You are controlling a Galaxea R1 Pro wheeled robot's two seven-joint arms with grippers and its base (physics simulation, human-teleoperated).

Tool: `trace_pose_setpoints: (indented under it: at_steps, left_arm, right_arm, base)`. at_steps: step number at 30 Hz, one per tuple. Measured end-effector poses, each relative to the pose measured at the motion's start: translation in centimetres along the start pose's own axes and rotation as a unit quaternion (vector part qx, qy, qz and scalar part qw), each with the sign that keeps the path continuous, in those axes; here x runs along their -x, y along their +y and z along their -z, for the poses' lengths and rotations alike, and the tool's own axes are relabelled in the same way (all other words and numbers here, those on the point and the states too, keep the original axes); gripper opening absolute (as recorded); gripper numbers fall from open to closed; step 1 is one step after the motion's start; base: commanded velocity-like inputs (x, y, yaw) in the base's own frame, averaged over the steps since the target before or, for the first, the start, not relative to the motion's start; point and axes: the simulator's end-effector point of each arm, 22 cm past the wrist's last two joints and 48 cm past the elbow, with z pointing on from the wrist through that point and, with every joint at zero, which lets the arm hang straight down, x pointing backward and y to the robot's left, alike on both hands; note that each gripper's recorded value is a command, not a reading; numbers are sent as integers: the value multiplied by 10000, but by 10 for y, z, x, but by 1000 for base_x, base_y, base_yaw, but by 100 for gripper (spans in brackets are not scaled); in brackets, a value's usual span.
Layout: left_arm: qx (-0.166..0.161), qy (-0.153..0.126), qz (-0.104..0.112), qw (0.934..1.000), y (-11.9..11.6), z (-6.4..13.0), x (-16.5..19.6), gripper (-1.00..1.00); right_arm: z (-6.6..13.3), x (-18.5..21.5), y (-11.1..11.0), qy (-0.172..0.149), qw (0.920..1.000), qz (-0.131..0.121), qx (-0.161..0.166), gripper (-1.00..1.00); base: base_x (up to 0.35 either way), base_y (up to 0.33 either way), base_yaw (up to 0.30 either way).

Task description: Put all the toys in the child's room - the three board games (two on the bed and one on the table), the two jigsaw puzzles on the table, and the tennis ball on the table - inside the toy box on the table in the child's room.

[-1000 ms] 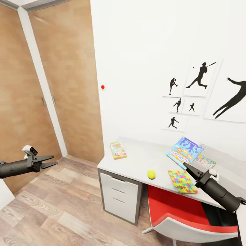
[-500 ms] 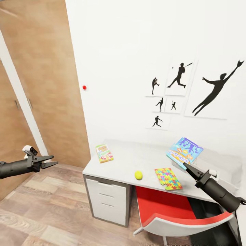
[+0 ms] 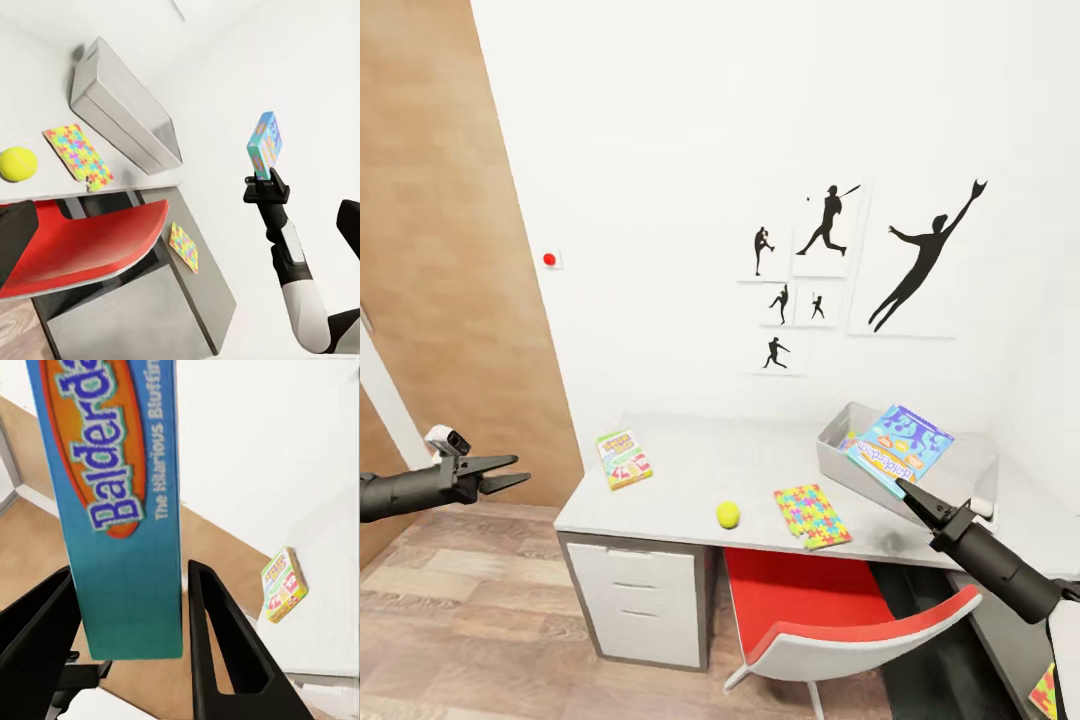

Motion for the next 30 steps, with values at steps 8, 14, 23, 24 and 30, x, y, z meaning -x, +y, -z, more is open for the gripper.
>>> trace_pose_setpoints:
  at_steps: [8, 14, 23, 24, 30]
  left_arm:
    - [0, 0, -1, 10000, 0, 0, 0, 100]
    - [0, 0, -3, 10000, 0, 0, 0, 100]
    - [0, 0, -5, 10000, 0, 0, 0, 100]
    - [0, 0, -4, 10000, 0, 0, 0, 100]
    - [0, 1, -2, 10000, 0, 0, 0, 100]
  right_arm:
    - [1, 1, -1, -17, 10000, -9, -14, -100]
    - [1, 1, -2, -20, 10000, -4, -25, -100]
    - [1, 1, -2, -19, 10000, 1, -33, -100]
    - [1, 1, -2, -20, 10000, 2, -33, -100]
    - [1, 1, -3, -20, 10000, 1, -45, -100]
  base:
    - [279, 0, -280]
    - [300, 0, -280]
    - [292, 0, -280]
    - [259, 0, -280]
    - [164, 0, -280]
